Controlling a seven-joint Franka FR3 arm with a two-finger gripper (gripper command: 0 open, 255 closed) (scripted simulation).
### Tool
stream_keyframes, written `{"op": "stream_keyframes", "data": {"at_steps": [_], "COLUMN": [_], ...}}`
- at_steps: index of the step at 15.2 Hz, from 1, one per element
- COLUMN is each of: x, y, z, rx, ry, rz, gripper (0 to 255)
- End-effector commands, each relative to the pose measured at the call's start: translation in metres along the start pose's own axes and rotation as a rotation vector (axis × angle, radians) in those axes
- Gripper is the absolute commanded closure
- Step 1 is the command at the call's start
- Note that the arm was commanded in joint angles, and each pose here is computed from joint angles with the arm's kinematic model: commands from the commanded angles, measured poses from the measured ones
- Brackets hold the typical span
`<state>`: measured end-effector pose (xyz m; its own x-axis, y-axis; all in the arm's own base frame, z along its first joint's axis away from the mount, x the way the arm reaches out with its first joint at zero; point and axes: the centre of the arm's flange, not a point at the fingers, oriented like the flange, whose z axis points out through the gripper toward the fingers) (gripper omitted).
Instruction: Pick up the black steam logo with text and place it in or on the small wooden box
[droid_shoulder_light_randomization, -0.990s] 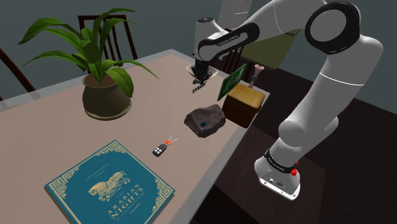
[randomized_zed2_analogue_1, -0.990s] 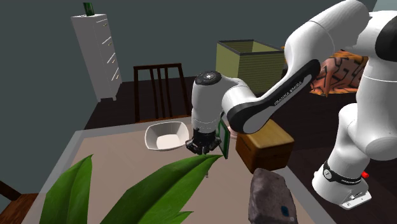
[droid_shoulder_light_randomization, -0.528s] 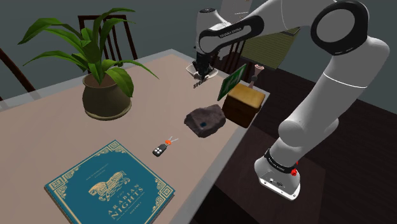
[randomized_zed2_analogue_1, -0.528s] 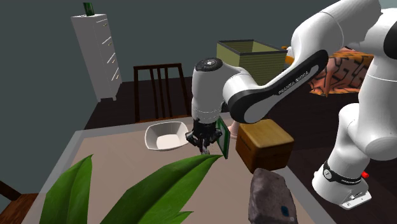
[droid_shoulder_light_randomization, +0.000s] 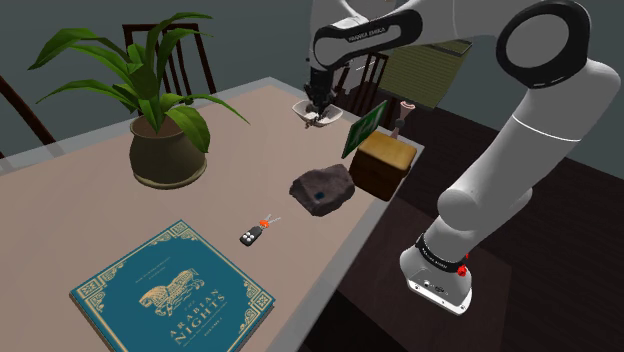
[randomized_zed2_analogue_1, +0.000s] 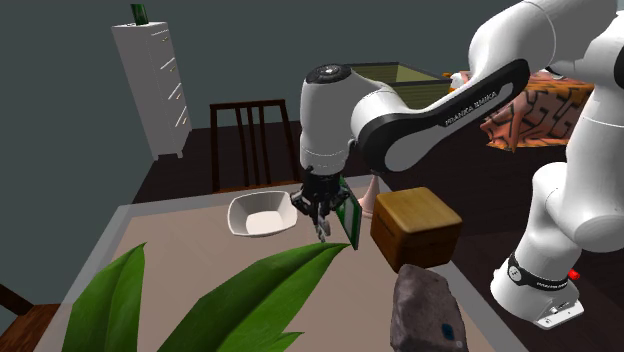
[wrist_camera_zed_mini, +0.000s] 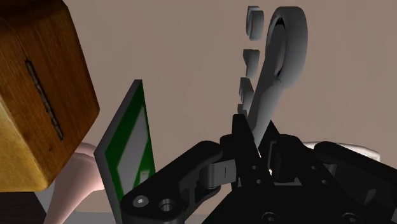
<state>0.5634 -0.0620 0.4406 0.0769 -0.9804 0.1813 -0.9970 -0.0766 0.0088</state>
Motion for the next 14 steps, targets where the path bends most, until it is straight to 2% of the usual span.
{"op": "stream_keyframes", "data": {"at_steps": [1,14], "x": [0.002,0.015], "y": [0.001,0.001], "z": [-0.010,-0.077], "rx": [0.000,0.000], "ry": [0.000,0.000], "rz": [0.000,0.000], "gripper": [255,255]}}
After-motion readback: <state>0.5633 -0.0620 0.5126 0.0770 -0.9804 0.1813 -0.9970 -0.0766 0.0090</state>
